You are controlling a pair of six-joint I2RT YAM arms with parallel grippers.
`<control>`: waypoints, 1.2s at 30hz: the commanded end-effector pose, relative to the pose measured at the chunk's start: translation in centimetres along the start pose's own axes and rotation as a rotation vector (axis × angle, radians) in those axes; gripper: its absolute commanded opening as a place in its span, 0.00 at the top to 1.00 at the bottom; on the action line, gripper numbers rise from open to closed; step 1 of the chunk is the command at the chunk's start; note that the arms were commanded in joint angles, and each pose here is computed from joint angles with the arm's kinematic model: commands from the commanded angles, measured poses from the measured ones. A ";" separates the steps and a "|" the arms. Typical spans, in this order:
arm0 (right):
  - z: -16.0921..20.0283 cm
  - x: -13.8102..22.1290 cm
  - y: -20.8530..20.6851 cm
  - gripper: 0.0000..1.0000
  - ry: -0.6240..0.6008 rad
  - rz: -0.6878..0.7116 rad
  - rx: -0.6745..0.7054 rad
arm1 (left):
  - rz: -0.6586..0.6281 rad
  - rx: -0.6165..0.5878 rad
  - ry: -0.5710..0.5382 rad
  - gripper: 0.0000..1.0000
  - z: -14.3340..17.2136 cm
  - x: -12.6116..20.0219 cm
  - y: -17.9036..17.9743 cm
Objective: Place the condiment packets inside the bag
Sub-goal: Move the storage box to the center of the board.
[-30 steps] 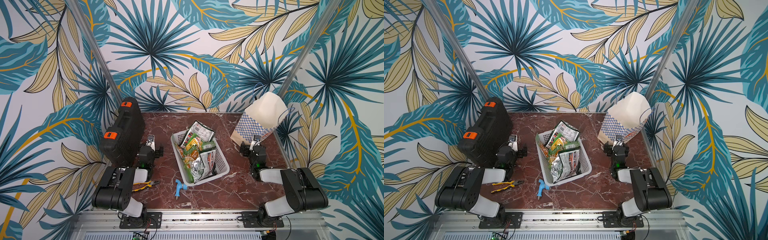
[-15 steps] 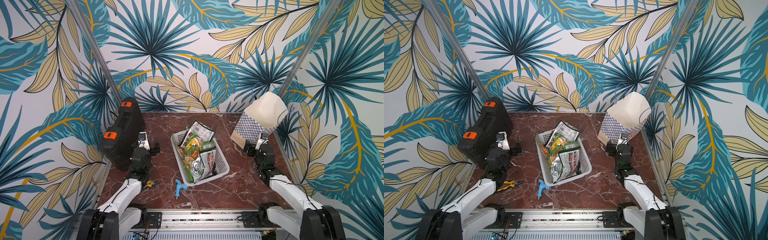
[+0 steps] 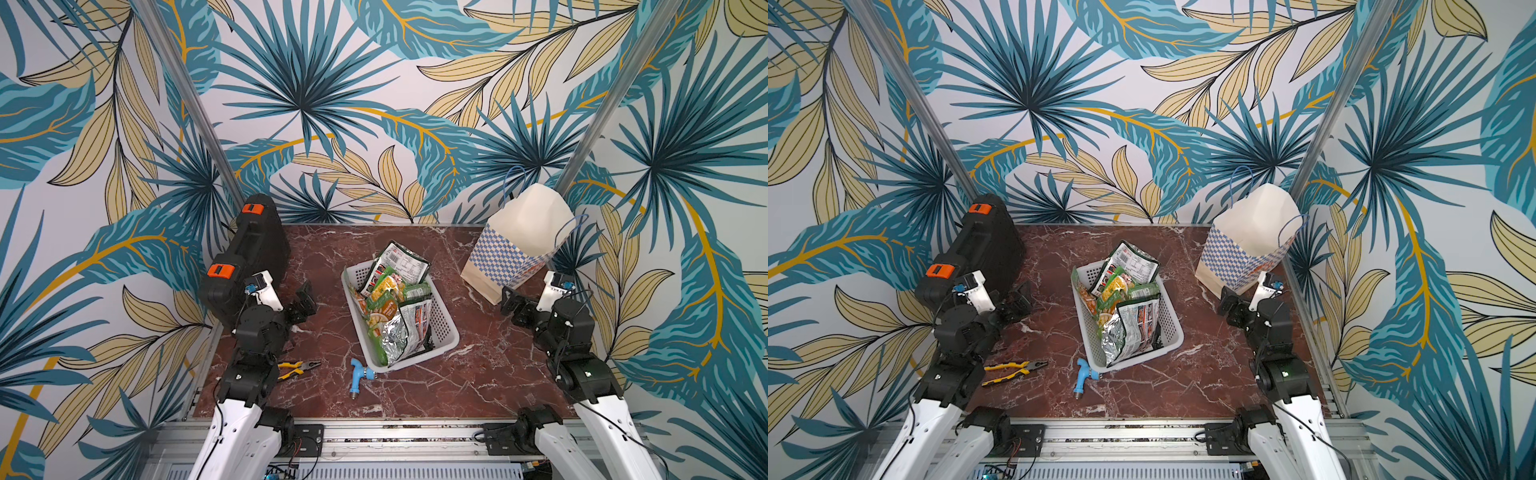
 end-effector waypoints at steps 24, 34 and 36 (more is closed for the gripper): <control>7.0 -4.4 4.4 0.09 0.489 -0.540 -0.171 | 0.150 0.358 0.533 0.00 8.9 -3.4 -1.1; 10.5 -6.7 6.8 0.12 0.626 -0.527 -0.108 | 0.091 0.316 0.635 0.14 12.3 -7.7 -2.5; 11.3 -7.0 7.7 0.14 0.649 -0.528 -0.086 | 0.070 0.303 0.617 0.24 12.0 -8.7 -2.7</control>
Point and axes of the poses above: each gripper's point midway between its finger pads, its own x axis back along the fingers, its own y axis along the line the jaws close on, z = x × y, the point moved 9 cm from there along x, back along the fingers, and after that the axes turned 8 degrees about x, right-handed, at the moved point
